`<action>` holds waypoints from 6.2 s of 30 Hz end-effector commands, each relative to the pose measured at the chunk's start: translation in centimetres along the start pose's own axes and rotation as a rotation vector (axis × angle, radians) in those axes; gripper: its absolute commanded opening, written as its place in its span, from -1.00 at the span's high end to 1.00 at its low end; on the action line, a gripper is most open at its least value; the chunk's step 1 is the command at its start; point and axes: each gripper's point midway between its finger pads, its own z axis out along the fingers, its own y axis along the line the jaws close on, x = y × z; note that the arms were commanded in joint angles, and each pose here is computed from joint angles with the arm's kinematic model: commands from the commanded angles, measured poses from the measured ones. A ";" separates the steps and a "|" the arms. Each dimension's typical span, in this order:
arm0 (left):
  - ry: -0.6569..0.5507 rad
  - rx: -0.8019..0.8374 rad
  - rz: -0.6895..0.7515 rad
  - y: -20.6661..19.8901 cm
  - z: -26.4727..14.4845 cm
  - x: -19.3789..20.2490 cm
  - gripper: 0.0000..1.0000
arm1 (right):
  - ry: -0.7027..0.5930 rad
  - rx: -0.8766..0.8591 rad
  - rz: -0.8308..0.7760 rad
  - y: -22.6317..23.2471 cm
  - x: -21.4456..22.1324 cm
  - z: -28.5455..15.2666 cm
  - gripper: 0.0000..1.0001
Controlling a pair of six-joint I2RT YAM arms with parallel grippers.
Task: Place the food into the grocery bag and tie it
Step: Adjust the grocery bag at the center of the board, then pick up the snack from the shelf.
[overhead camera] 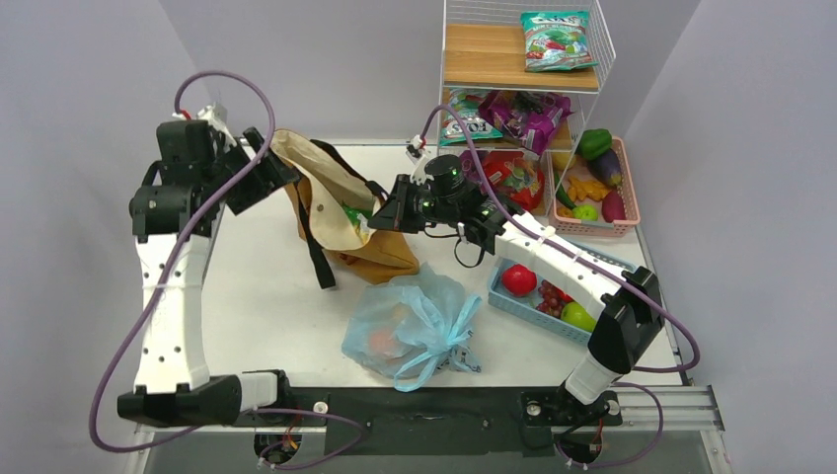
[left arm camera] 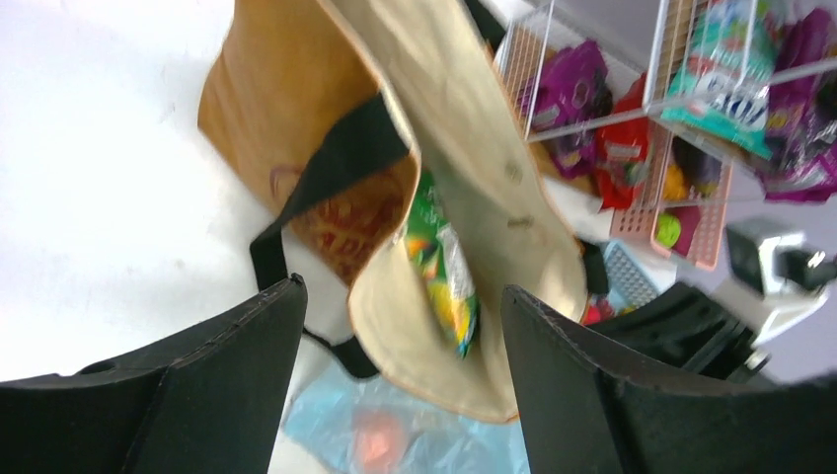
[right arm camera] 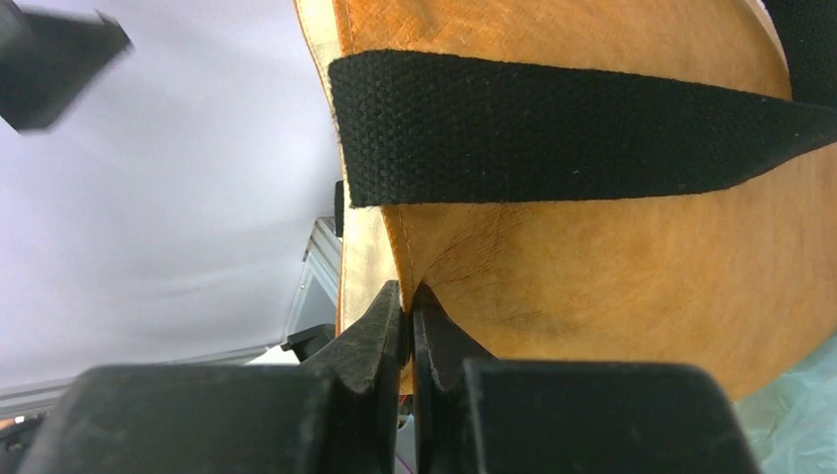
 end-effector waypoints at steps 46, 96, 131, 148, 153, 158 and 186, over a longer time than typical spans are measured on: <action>0.112 -0.020 -0.098 5.7 1.1 11.3 -0.32 | -0.065 -0.150 -0.020 4.9 -2.7 -0.9 1.00; 0.152 0.025 -0.044 4.4 0.3 11.0 1.00 | -0.340 0.619 -0.396 -9.7 -8.9 -12.8 -0.39; 0.112 0.086 -0.056 3.6 -0.4 11.2 1.00 | -0.875 0.259 0.202 -13.0 -21.5 -15.0 -0.16; 0.089 0.098 -0.047 3.5 -0.9 11.1 1.00 | -0.916 0.284 0.236 -14.9 -24.0 -14.0 0.06; 0.104 0.086 -0.055 3.7 -0.8 11.3 1.00 | -0.917 0.292 0.243 -15.5 -24.3 -13.5 0.08; 0.115 0.094 -0.057 3.5 -0.8 11.4 1.00 | -0.931 0.293 0.240 -15.8 -24.9 -13.5 0.13; 0.131 0.078 -0.071 4.1 -0.5 12.1 1.00 | -0.839 0.230 0.233 -16.5 -24.5 -10.5 1.00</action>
